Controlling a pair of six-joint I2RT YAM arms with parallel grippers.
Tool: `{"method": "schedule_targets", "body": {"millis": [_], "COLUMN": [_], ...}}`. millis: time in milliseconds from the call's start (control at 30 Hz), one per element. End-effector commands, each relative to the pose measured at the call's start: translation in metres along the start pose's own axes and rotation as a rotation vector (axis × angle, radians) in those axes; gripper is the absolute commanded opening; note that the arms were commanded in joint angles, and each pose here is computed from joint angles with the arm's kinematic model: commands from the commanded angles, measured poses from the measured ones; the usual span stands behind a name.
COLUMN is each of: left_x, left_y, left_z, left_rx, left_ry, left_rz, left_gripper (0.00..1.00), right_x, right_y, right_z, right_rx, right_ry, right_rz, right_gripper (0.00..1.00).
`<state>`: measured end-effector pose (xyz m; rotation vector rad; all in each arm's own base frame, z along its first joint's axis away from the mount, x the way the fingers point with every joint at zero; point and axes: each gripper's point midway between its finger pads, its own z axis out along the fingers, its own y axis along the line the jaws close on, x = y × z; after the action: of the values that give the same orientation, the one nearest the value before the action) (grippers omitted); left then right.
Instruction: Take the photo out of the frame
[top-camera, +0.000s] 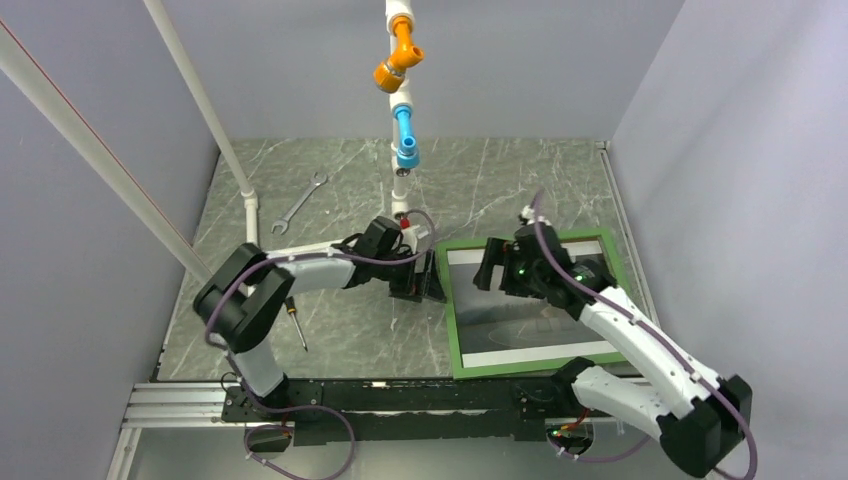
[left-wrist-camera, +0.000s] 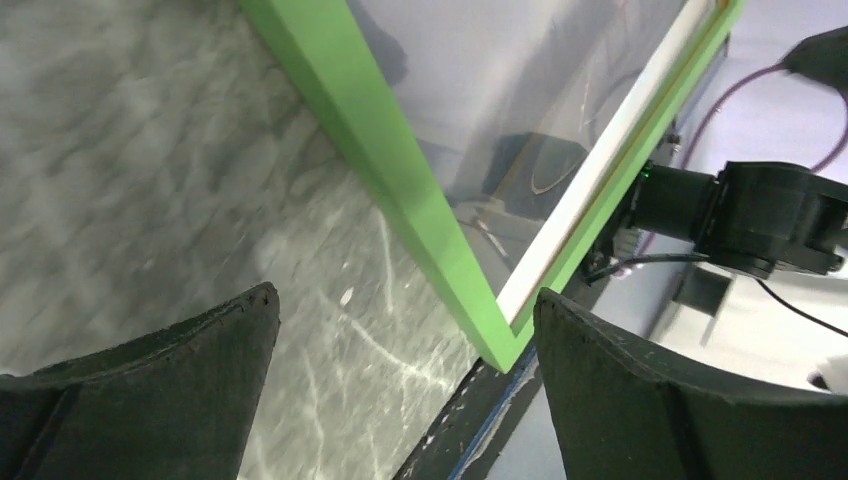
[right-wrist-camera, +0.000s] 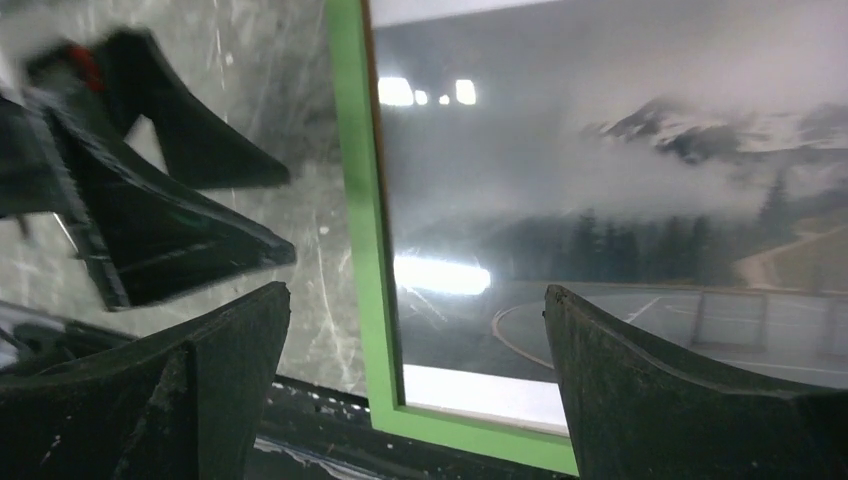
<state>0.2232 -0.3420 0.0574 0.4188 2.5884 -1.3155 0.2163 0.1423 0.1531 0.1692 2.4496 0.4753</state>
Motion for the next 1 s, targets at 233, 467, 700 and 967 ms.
{"method": "schedule_targets", "body": {"millis": [233, 467, 700, 967], "left_x": [-0.016, -0.002, 0.010, 0.017], "left_y": [-0.023, -0.040, -0.064, -0.076], "left_z": [-0.045, -0.066, -0.099, -0.129], "left_rx": [-0.039, 0.073, 0.128, 0.103], "left_ry": [-0.104, -0.215, -0.277, -0.334], "left_rz": [0.168, 0.265, 0.359, 0.399], "left_gripper": [0.95, 0.97, 0.98, 0.99], "right_x": [0.033, 0.069, 0.105, 0.116], "right_y": [0.046, 0.053, 0.057, 0.046], "right_z": [0.044, 0.065, 0.081, 0.097], "right_rx": [-0.003, 0.053, 0.181, 0.342], "right_ry": [0.025, 0.097, 0.133, 0.127], "right_rz": [-0.097, -0.082, -0.139, -0.239], "right_gripper": [0.94, 0.83, 0.72, 0.63]}}
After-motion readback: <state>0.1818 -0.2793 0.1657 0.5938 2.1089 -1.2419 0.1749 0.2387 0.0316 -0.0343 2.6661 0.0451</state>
